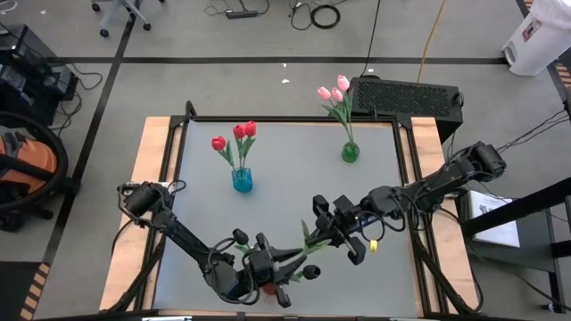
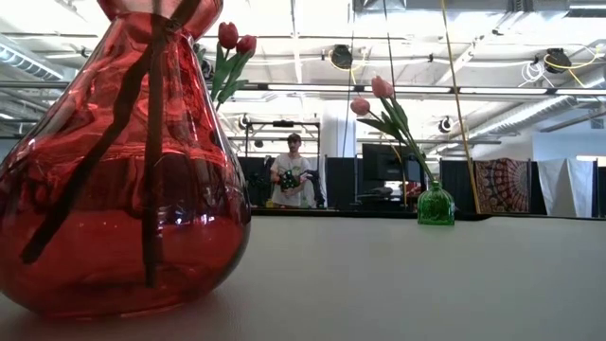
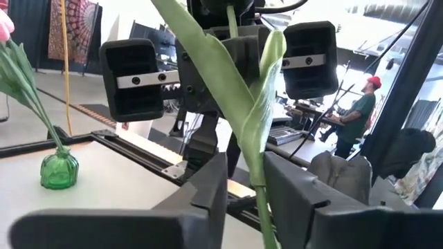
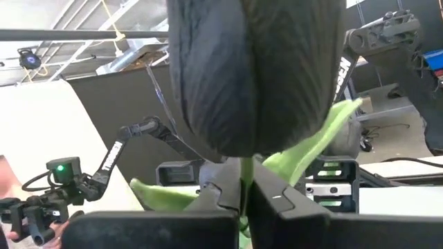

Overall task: Sort flowers into vase by color
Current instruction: Put the black flower into the red vase

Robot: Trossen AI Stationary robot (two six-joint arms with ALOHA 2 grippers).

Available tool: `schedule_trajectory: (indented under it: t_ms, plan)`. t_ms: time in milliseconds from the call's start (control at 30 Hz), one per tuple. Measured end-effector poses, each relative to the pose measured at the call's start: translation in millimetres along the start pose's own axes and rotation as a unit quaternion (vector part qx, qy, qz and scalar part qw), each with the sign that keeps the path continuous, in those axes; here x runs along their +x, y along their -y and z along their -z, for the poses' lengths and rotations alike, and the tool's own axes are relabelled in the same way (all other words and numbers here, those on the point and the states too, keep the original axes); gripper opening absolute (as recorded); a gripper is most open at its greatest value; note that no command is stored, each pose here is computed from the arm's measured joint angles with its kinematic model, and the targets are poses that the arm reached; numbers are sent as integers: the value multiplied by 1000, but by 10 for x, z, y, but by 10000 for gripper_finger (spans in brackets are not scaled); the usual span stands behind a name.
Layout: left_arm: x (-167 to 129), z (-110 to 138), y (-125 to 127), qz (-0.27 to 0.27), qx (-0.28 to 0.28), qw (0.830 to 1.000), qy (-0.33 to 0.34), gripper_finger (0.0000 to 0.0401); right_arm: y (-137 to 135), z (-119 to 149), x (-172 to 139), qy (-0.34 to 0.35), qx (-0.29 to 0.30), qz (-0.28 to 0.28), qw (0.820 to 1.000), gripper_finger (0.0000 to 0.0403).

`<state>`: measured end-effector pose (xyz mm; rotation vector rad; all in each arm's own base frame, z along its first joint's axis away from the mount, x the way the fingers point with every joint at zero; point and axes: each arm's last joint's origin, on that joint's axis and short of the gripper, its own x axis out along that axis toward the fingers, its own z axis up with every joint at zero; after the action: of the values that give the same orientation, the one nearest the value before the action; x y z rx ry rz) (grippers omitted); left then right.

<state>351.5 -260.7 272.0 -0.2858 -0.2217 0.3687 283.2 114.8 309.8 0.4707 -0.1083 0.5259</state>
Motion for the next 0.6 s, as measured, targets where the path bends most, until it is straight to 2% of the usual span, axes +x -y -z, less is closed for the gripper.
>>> schedule_trajectory:
  t_ms: [100,300,600]
  plan:
    - [-30,1,19,4,-1,1000,-1,109,1,-1,0,0,1,0,1000,0]
    - [-184,-9,108,24,-4,1000,-7,111,1,0,0,0,3,0,1000,0]
    - [-419,-275,201,29,-10,1000,-3,111,-3,-25,-1,13,0,0,1000,0]
